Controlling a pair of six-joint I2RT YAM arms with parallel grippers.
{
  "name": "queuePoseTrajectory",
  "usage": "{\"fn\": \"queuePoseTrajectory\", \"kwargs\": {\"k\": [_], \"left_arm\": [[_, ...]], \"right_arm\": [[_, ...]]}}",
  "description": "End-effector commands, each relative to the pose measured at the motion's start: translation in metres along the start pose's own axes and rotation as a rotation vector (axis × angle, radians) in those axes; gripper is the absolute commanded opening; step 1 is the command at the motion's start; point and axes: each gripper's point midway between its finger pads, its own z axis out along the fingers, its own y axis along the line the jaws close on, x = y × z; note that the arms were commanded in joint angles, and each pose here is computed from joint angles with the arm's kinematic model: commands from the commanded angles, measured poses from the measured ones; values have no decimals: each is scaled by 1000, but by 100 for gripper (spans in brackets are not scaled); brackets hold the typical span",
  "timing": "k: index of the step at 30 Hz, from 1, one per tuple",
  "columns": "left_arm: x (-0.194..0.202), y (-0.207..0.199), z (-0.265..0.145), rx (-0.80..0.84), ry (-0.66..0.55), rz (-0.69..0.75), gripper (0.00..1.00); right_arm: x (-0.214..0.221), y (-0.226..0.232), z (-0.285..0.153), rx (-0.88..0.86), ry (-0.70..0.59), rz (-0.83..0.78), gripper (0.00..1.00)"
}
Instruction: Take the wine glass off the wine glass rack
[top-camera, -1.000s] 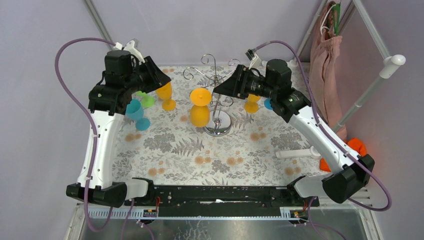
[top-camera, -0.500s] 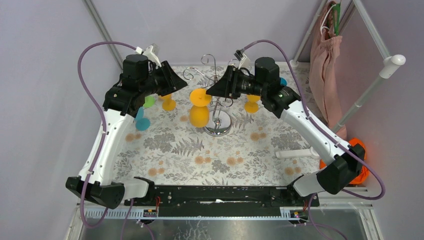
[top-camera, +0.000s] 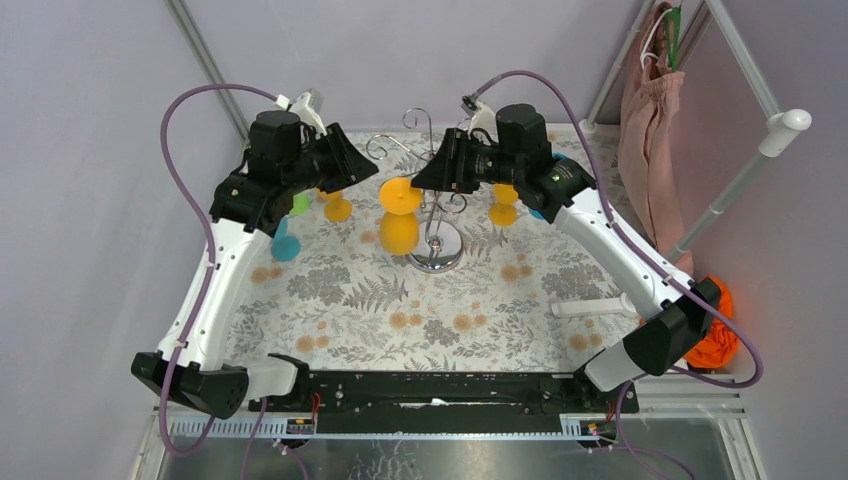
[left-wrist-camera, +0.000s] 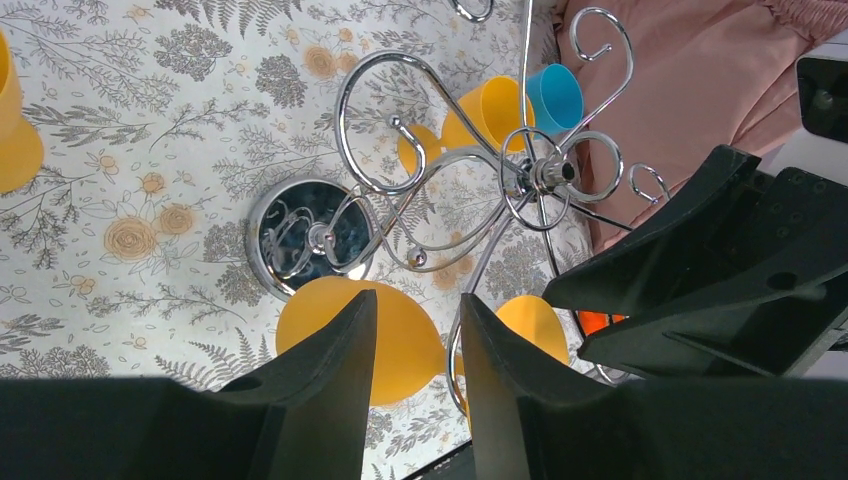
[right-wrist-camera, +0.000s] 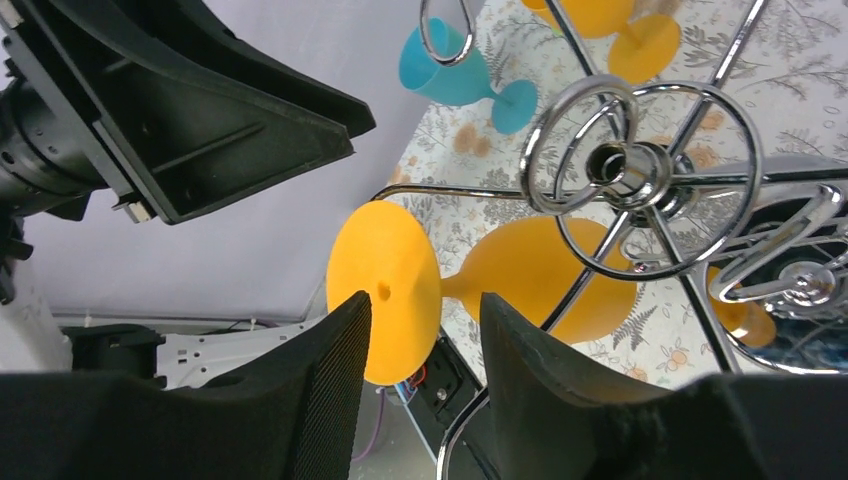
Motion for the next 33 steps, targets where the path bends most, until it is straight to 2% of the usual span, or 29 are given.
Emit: {"fn": "queuePoseTrajectory", "kwargs": {"k": [1,8,12,16,21,29,33], "left_arm": [[-4,-9,-2,38,-32,16,43],[-3,-6,0,33,-30,19,43],[0,-3,2,29,-27,19,43],[0,-2,2,25,-27,23,43],[1,1,4,16,-26,26,43],[2,3,5,11,-25,34,43],[2,3,5,12,-21,38,43]], "right_arm": [[4,-6,0,56,31,-23,50],[11,3,7,-2,75,6,39],[12,11,6,-32,77,17,37],[13,14,5,-42,79,28,25],[12,19,4,-65,81,49,22],[6,30,2,-97,40,155,0],[1,37,1,-141,-9,223,0]]}}
